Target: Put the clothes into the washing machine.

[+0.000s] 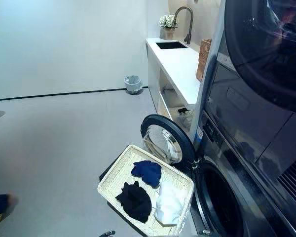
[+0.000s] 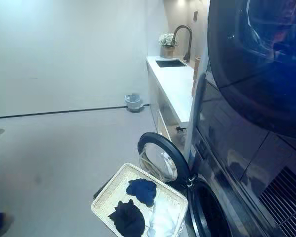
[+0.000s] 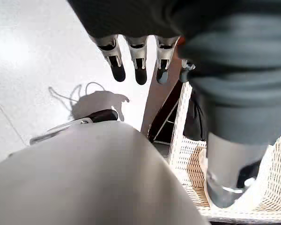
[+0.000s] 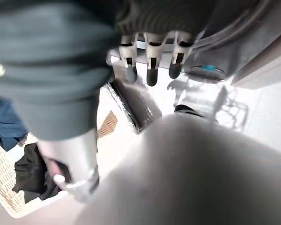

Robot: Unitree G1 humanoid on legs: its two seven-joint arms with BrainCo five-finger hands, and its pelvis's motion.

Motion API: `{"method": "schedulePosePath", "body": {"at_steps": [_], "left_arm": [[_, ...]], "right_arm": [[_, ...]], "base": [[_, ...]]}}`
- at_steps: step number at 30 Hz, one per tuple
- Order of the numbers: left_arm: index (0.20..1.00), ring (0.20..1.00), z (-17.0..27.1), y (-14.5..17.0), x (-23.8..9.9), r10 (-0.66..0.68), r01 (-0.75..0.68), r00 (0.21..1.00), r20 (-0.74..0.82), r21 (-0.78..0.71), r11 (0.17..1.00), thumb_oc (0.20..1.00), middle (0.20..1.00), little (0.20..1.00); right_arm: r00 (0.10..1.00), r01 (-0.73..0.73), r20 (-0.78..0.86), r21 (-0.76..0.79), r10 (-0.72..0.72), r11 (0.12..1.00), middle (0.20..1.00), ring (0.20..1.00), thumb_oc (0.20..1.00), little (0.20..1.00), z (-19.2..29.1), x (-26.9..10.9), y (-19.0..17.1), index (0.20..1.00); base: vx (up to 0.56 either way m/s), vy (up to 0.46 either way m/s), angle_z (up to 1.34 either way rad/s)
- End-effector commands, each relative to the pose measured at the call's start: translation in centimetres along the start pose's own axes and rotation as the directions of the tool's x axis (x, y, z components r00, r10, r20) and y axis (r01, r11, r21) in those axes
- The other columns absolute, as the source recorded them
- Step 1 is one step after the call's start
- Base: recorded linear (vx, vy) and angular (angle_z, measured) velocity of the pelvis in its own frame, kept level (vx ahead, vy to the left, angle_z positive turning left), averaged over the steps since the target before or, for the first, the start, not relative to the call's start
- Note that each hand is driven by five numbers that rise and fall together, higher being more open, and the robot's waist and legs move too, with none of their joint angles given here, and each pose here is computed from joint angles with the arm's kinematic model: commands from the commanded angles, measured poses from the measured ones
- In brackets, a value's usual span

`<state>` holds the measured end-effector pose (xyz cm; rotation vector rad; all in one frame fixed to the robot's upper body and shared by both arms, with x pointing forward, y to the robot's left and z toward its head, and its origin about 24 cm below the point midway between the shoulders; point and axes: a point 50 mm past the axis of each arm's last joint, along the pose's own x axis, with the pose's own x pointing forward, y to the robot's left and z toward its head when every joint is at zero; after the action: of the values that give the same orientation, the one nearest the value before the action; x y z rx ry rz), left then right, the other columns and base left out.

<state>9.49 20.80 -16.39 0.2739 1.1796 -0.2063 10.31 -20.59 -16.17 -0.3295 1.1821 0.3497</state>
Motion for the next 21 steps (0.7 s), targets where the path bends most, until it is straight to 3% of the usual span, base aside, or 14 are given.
{"method": "schedulePosePath", "body": {"at_steps": [1, 8, 10, 12, 15, 17, 21], "left_arm": [[1.000, 1.000, 2.9, -0.2, 0.6, 0.017, -0.017, 0.997, 0.069, 0.001, 1.000, 1.000, 1.000, 1.000], [1.000, 1.000, 3.1, 0.4, 0.5, 0.109, -0.105, 0.990, 0.084, -0.047, 0.993, 1.000, 1.000, 1.000], [1.000, 1.000, 3.6, 1.2, 0.4, 0.229, -0.218, 0.966, 0.124, -0.095, 0.971, 1.000, 1.000, 1.000], [1.000, 1.000, 4.8, 2.4, 0.0, 0.386, -0.370, 0.900, 0.201, -0.115, 0.922, 1.000, 1.000, 1.000], [1.000, 1.000, 5.6, 3.0, -0.3, 0.451, -0.436, 0.856, 0.251, -0.118, 0.892, 1.000, 1.000, 1.000], [1.000, 1.000, 6.9, 3.9, -0.9, 0.556, -0.549, 0.762, 0.332, -0.124, 0.827, 1.000, 1.000, 1.000], [1.000, 1.000, 7.8, 4.6, -1.5, 0.622, -0.630, 0.676, 0.394, -0.128, 0.766, 1.000, 1.000, 1.000]], "right_arm": [[0.999, -0.005, 0.054, -0.065, 0.009, 0.998, 1.000, 1.000, 1.000, 1.000, 3.1, 0.6, -0.1, 1.000], [0.998, -0.004, 0.055, -0.058, 0.007, 0.998, 1.000, 1.000, 1.000, 1.000, 2.9, 0.6, -0.1, 1.000], [0.998, -0.006, 0.056, -0.053, 0.009, 0.999, 1.000, 1.000, 1.000, 1.000, 2.8, 0.6, 0.0, 1.000], [0.998, -0.005, 0.056, -0.046, 0.007, 0.999, 1.000, 1.000, 1.000, 1.000, 2.9, 0.5, -0.1, 1.000], [0.998, -0.003, 0.057, -0.042, 0.005, 0.999, 1.000, 1.000, 1.000, 1.000, 2.9, 0.5, -0.1, 1.000], [0.998, 0.003, 0.060, -0.034, -0.001, 0.999, 1.000, 1.000, 1.000, 1.000, 2.9, 0.5, -0.4, 1.000], [0.998, 0.006, 0.063, -0.029, -0.004, 1.000, 1.000, 1.000, 1.000, 1.000, 2.7, 0.4, -0.6, 1.000]], "base": [[0.50, -0.039, 0.87], [0.01, 0.003, 0.00], [0.05, 0.006, 0.00], [0.04, 0.003, 0.00], [0.00, 0.000, 0.00], [0.02, 0.007, 0.00], [0.05, 0.017, 0.00]]}}
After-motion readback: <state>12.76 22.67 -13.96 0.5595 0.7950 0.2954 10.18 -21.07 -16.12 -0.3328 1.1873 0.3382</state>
